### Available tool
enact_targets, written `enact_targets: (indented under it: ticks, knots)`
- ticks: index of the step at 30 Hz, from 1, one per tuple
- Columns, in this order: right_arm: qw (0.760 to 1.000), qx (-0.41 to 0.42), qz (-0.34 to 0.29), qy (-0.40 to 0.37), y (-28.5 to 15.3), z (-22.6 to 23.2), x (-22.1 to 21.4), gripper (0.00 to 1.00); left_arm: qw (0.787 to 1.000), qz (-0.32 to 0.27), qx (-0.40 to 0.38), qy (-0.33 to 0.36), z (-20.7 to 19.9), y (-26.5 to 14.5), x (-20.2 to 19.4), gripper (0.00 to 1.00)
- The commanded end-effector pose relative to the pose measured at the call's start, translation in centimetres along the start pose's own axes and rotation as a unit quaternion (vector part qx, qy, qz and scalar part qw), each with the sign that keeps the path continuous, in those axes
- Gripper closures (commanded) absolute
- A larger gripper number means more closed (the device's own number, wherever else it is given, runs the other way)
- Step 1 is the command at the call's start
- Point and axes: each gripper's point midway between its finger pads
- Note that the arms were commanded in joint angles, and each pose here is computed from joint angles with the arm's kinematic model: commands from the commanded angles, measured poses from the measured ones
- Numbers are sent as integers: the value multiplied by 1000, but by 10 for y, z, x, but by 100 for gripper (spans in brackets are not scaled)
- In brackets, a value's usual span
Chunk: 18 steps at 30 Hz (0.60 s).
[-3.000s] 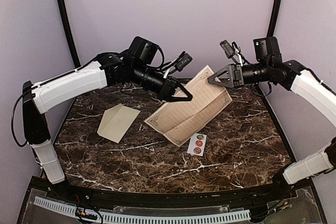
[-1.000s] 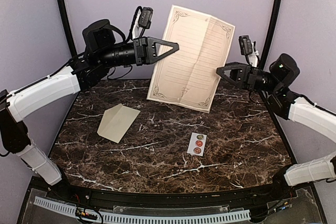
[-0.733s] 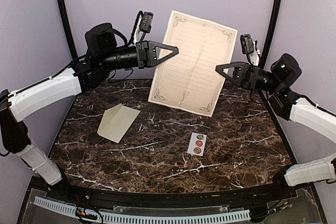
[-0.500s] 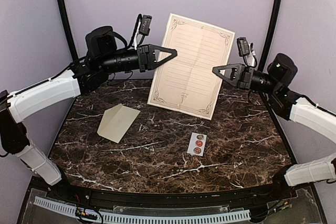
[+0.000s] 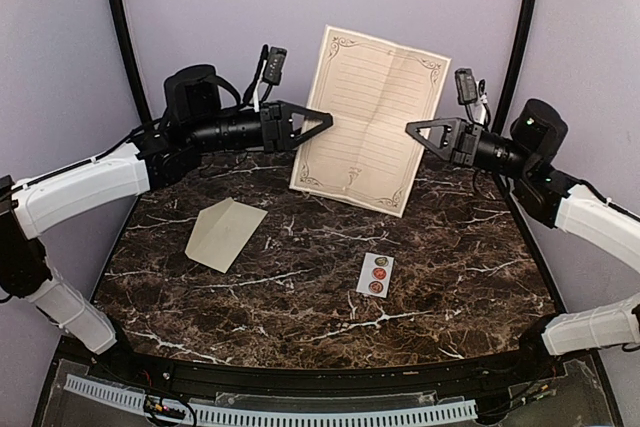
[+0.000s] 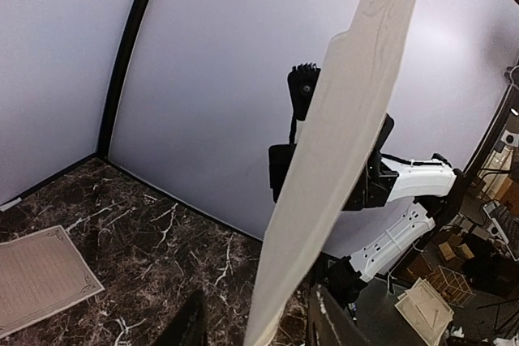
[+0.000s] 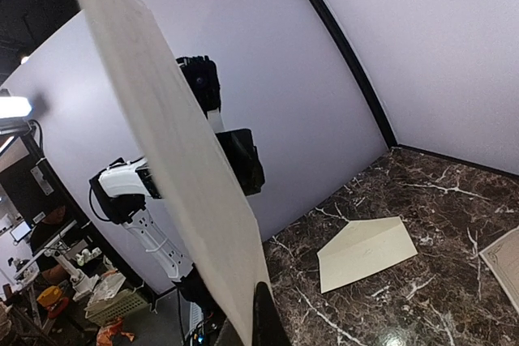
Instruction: Place the letter into the envelope and seal it
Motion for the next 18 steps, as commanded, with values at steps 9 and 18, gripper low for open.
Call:
enact_targets:
  ticks: [9, 18]
  knots:
    - [998, 52, -30, -36, -5, 33, 19, 100, 999, 21, -37, -32, -18, -15, -23, 62]
    - [998, 41, -10, -42, -11, 32, 6, 93, 999, 40, 5, -19, -5, -17, -28, 100]
Point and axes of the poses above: each gripper's point midway between its finger pads, its own y axis out along the fingers, its own z axis along the line the jaws close on, x = y × z, and after that the axes turned 9 degrees about y, right-handed
